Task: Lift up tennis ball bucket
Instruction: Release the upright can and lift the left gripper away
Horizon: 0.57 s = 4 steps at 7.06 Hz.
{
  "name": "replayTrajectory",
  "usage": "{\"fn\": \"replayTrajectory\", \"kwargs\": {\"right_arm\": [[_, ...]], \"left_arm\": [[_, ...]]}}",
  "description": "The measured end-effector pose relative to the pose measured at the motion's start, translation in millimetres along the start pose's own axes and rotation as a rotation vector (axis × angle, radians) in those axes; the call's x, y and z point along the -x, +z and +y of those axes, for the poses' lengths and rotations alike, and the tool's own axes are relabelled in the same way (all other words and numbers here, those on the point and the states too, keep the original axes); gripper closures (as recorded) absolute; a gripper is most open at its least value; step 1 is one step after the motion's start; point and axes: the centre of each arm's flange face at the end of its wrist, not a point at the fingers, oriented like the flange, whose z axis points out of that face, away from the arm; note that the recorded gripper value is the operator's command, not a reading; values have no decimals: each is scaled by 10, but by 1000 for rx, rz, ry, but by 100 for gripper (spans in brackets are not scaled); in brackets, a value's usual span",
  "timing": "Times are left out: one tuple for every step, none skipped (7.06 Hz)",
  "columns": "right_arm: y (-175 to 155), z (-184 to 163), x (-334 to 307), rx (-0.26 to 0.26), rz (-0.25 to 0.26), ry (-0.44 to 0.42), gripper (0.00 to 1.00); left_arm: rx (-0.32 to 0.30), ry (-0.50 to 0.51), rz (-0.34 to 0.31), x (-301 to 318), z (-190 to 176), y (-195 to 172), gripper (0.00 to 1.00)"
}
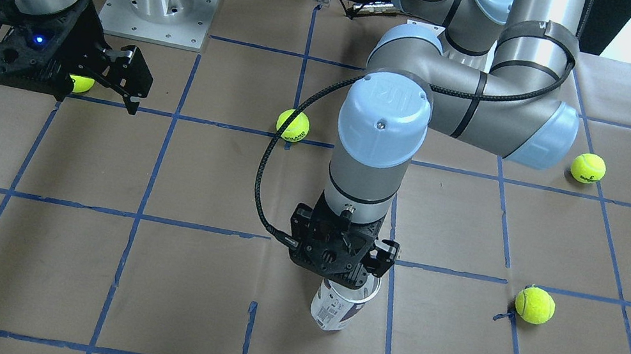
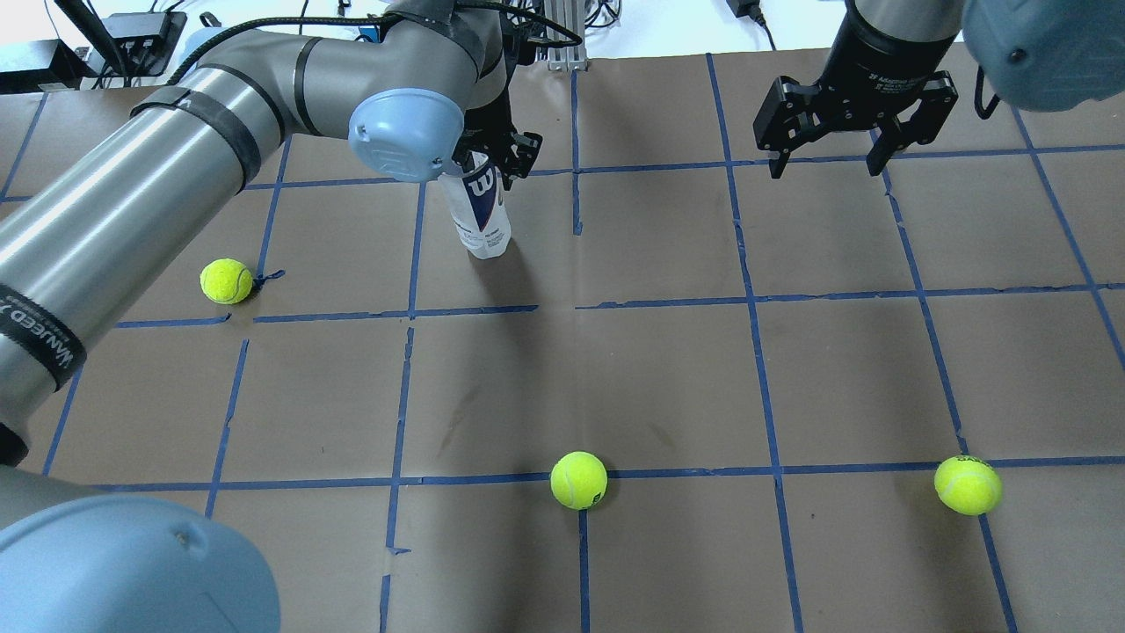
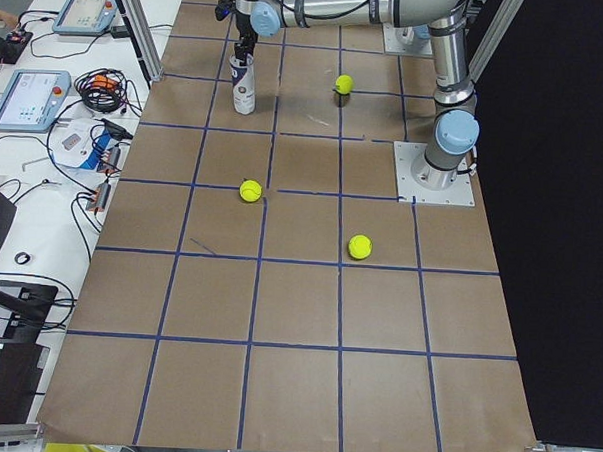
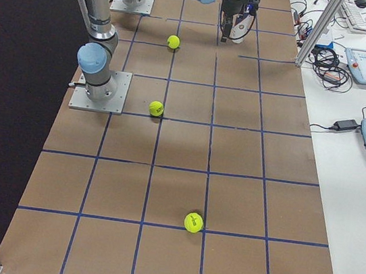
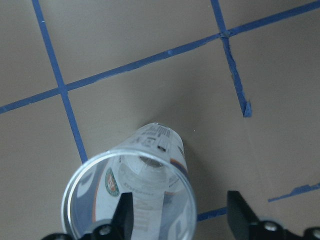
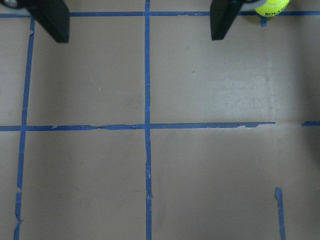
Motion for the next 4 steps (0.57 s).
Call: {"fn": "replayTrajectory", "kwargs": {"right_arm": [[8, -7, 3, 1, 1, -1, 0], [15, -14, 1, 2, 3, -1, 0], [8, -8, -4, 3, 7, -1, 0], [7, -4, -6, 6, 10, 0, 0]], "left_arm": [[-28, -7, 5, 41, 105, -300, 0], [-42, -17, 4, 125, 271, -597, 0], [-34, -38, 3, 274, 482, -777, 0], [-23, -76, 3, 489, 733, -868, 0]]}}
